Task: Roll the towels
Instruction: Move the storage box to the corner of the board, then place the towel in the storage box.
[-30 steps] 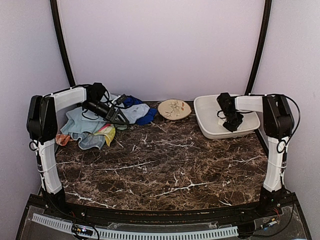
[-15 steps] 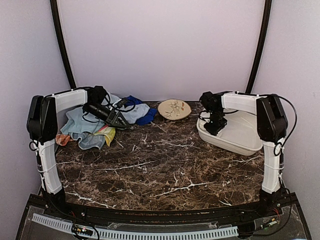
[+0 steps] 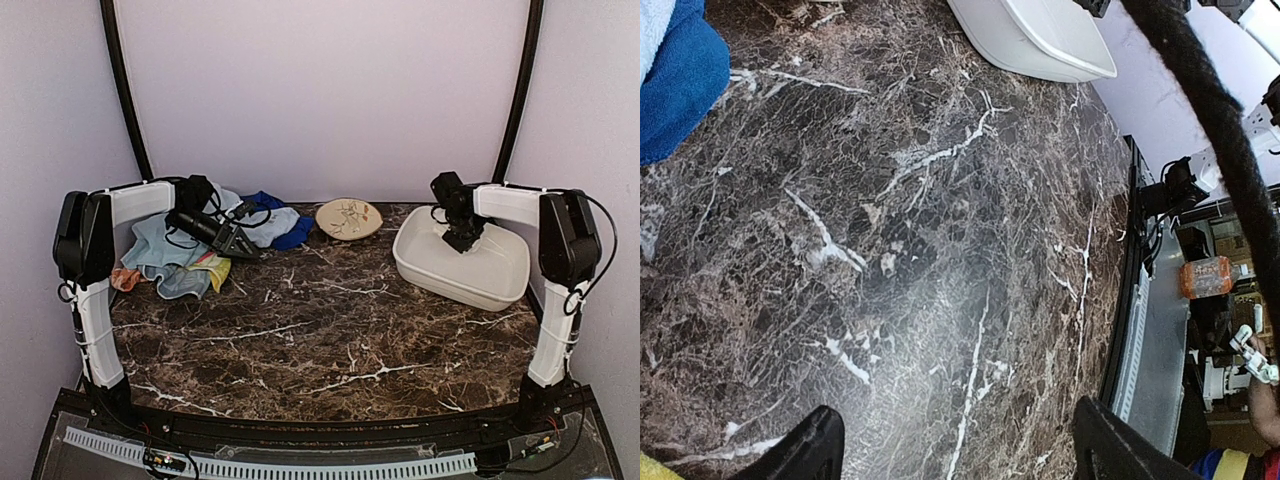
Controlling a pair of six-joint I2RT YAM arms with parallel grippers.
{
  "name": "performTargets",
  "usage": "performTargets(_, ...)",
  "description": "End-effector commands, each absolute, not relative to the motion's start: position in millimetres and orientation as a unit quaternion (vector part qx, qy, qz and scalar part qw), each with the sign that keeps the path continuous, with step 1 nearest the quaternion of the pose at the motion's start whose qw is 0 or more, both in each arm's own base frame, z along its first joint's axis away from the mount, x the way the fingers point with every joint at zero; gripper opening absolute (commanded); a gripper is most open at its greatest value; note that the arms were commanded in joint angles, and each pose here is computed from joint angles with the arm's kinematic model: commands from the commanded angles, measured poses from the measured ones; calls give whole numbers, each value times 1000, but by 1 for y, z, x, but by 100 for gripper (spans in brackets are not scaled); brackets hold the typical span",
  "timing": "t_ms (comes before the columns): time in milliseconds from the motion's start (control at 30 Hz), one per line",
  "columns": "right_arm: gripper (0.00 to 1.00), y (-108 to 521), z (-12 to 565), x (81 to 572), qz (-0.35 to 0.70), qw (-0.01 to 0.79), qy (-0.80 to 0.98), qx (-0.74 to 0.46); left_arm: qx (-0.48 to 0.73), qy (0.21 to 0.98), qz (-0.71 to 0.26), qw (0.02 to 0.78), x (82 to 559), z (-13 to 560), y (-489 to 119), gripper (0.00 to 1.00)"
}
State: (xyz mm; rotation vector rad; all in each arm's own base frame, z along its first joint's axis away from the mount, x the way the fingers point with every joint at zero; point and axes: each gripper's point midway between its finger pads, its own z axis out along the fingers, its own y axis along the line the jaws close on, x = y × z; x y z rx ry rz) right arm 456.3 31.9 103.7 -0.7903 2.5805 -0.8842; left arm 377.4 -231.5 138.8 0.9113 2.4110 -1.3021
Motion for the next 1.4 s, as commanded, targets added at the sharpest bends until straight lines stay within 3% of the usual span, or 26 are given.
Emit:
performTargets(0,0,37,117,484,-364,193,856,-313,330,815,-452,148,371,161,-234,80)
performTargets(600,0,52,77,544,-367,213,832,-358,332,818,-449,143,374,159,-234,80)
performTargets(700,18,53,75,551,-367,214,831,-360,329,818,-449,142,376,157,-234,80)
performTargets(800,23,55,69,553,-359,215,834,-359,328,818,-451,141,376,158,-235,80)
performTargets(933,38,57,62,552,-349,211,840,-357,329,818,-450,140,376,159,-234,80)
performTargets(1067,61,59,59,548,-336,211,848,-351,330,819,-449,138,375,160,-234,80)
performTargets(1367,67,71,66,542,-295,229,863,-341,330,820,-449,134,372,162,-233,79)
